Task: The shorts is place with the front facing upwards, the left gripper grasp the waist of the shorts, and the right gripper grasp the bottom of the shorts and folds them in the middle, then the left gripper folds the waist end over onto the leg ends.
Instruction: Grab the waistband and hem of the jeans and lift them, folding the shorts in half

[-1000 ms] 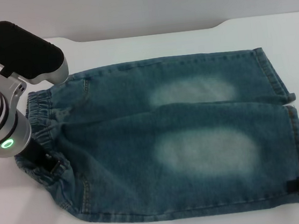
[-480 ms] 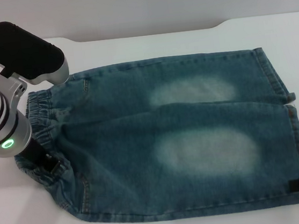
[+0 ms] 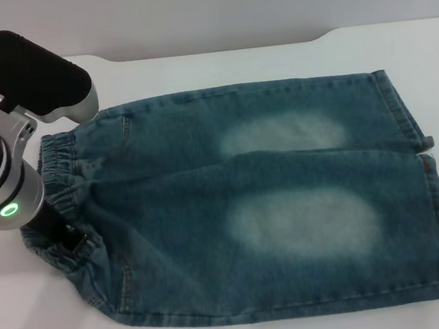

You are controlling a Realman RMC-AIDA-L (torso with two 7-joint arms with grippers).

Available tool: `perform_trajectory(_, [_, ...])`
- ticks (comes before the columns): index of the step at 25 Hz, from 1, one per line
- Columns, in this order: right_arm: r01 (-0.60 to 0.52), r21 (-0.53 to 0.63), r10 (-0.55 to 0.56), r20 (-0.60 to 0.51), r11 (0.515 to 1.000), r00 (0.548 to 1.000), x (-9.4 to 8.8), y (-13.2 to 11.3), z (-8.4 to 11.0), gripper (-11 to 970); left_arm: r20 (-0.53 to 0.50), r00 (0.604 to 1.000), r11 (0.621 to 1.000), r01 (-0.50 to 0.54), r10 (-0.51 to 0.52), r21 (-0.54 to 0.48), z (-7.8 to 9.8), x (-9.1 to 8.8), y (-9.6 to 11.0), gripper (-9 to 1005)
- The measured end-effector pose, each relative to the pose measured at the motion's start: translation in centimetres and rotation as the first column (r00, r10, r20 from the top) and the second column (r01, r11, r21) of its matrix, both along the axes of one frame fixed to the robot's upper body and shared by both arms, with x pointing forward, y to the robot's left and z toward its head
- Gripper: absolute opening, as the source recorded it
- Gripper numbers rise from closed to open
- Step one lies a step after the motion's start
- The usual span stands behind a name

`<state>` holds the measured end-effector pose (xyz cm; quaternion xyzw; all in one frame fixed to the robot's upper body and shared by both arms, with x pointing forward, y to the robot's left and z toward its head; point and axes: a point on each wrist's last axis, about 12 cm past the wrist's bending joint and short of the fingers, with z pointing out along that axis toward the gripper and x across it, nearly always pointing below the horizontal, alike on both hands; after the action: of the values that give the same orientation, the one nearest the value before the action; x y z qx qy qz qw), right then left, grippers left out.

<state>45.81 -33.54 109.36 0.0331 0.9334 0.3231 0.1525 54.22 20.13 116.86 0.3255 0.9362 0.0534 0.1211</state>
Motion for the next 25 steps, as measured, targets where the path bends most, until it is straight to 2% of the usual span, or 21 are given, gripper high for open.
perform_trajectory(4, [0.004, -0.001, -0.004, -0.011, 1.000, 1.000, -0.15, -0.24, 0.09, 112, -0.002, 1.000, 1.000, 0.001, -0.001, 0.002, 0.00, 0.03, -0.01, 47])
perform_trajectory(10, [-0.002, -0.001, 0.002, -0.018, 1.000, 1.000, -0.01, 0.00, -0.12, 306, 0.000, 1.000, 1.000, 0.007, -0.007, 0.004, 0.08, 0.16, -0.20, 47])
perform_trajectory(15, [0.000, 0.009, 0.000, -0.026, 1.000, 1.000, 0.17, 0.10, -0.34, 524, 0.001, 1.000, 1.000, 0.008, -0.008, 0.004, 0.08, 0.17, -0.23, 46])
perform_trajectory(25, [0.022, 0.015, -0.022, -0.041, 1.000, 0.999, 0.13, -0.04, -0.69, 523, -0.003, 1.000, 1.000, 0.012, -0.012, 0.006, -0.03, 0.11, -0.34, 46])
